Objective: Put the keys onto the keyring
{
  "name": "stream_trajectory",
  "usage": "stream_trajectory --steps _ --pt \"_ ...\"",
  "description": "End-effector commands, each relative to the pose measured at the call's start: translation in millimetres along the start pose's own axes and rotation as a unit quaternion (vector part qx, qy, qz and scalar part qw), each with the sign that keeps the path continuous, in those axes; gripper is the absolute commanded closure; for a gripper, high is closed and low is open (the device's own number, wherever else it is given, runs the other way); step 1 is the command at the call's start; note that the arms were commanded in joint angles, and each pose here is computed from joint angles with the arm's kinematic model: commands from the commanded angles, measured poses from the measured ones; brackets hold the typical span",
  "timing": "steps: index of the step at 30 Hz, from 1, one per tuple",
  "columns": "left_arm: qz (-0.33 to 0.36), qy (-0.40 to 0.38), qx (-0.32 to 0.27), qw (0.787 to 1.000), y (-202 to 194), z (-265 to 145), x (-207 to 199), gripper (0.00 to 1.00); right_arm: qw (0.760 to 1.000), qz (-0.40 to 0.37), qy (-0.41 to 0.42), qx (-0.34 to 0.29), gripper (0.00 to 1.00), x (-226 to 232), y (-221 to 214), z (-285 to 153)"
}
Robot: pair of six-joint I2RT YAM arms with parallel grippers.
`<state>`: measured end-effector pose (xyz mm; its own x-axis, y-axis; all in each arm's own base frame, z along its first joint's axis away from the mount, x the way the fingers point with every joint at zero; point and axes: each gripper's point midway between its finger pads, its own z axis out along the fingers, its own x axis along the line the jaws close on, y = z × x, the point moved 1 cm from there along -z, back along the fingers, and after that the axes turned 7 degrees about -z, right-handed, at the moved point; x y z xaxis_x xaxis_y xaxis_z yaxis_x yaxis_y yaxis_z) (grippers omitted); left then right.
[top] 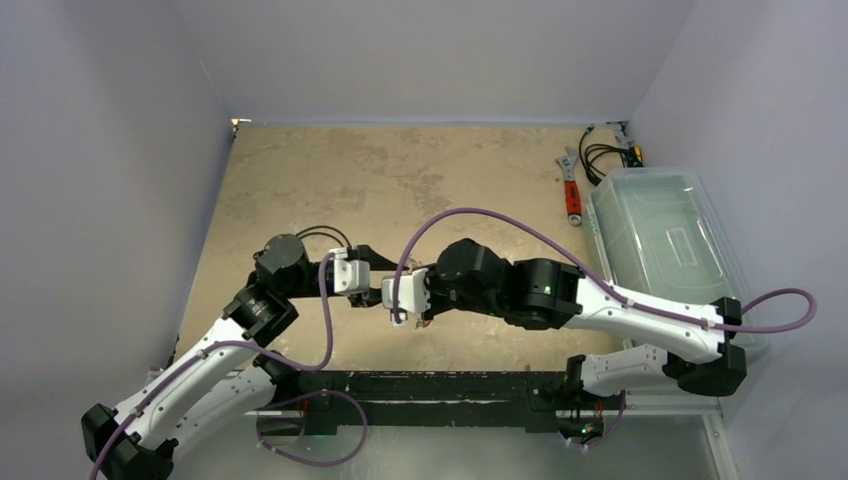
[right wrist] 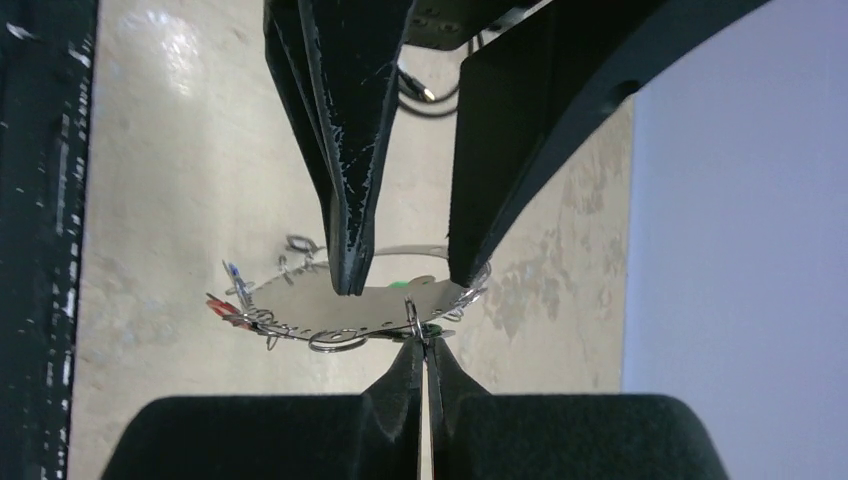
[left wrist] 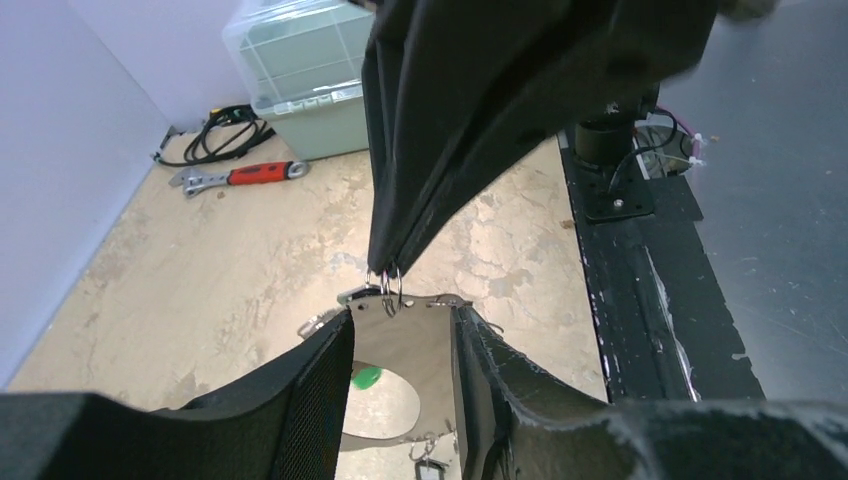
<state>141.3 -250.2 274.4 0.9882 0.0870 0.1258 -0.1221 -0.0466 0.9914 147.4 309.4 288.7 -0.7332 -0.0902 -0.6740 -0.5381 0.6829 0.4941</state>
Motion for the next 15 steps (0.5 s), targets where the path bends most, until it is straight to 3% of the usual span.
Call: stream_trajectory --steps 1,4,8,11,15 --pt "0.013 0.017 -0.022 1.0 35.0 2.2 12.3 0.6 0.997 -0.024 -0.039 0.062 1.0 -26.4 -9.8 -11.3" --pt "-0.008 0.038 0.002 0.999 34.5 3.4 22.5 0.52 0.996 -0.022 -0.045 0.071 1.0 -30.8 -10.4 -13.9" --pt "-0.086 0.088 0.0 0.992 41.6 3.5 36.2 0.15 0.995 -0.018 -0.066 0.071 1.0 -36.9 -13.4 -23.4" --pt "-0.163 0.105 -0.011 0.981 46.8 6.0 38.9 0.08 0.994 -0.019 -0.082 0.068 1.0 -40.0 -16.6 -29.8" --pt "-0.155 0.096 -0.011 0.983 51.0 6.6 37.5 0.04 0.994 -0.012 -0.103 0.044 1.0 -47.5 -17.0 -38.8"
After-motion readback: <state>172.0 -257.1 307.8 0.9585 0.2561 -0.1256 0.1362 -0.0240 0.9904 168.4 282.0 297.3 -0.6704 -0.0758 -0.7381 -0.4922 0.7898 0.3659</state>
